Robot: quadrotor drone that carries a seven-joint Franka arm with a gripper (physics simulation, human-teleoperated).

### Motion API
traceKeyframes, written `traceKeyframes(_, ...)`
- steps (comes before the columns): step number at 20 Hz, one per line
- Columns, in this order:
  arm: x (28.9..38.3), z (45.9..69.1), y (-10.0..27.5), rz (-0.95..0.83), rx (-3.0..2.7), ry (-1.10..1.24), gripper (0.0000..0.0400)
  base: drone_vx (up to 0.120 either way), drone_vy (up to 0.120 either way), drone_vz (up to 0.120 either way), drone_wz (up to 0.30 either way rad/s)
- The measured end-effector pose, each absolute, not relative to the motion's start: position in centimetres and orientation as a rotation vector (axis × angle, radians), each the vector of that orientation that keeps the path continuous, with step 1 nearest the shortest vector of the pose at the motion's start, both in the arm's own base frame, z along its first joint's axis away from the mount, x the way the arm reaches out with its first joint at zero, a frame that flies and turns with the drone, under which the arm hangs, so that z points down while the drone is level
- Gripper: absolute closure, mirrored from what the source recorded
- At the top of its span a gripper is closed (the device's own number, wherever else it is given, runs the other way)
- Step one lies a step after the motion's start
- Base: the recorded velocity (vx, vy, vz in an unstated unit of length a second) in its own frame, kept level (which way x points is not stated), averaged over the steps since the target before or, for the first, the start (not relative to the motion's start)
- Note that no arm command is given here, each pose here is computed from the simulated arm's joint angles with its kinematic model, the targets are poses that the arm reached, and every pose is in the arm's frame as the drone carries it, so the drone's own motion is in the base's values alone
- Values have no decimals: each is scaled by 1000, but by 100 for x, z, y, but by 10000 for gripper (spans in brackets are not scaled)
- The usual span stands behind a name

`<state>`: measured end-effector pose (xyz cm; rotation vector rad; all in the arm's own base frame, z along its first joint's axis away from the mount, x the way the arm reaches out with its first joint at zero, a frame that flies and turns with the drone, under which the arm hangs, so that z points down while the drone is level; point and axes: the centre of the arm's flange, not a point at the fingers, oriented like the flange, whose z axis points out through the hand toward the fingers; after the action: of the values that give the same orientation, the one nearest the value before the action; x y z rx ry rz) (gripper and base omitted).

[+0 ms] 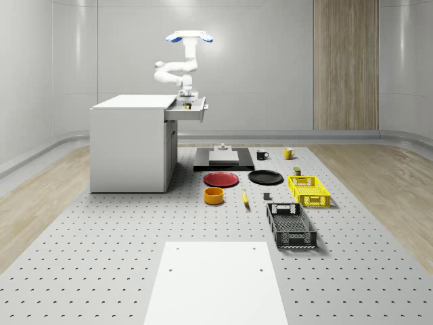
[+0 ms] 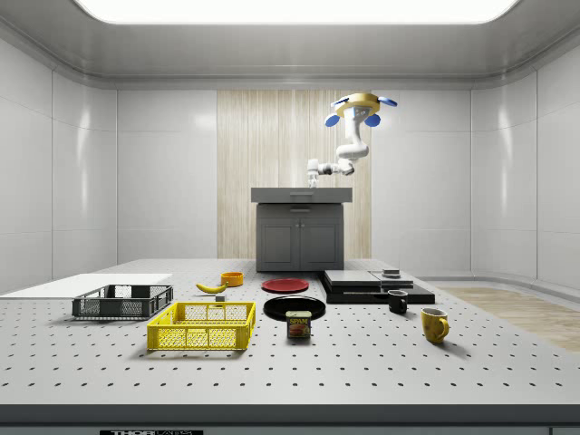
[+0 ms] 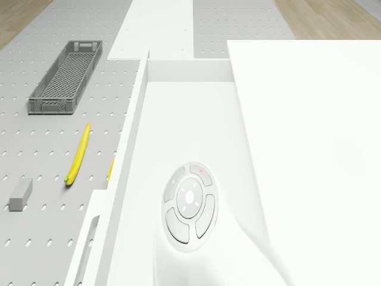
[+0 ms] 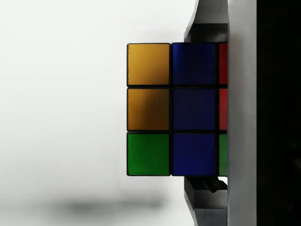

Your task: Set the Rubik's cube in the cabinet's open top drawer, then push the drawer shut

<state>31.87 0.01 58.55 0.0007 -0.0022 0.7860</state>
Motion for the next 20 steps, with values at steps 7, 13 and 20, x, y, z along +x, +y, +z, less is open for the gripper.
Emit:
traceKeyframes(7,3187,5745,1,786,1,-2,8,0,0,0,0)
traceKeyframes(13,3188,5485,1,786,1,-2,2,-27,20,113,0)
traceKeyframes(20,3188,5319,1,786,1,-2,0,-120,120,120,0)
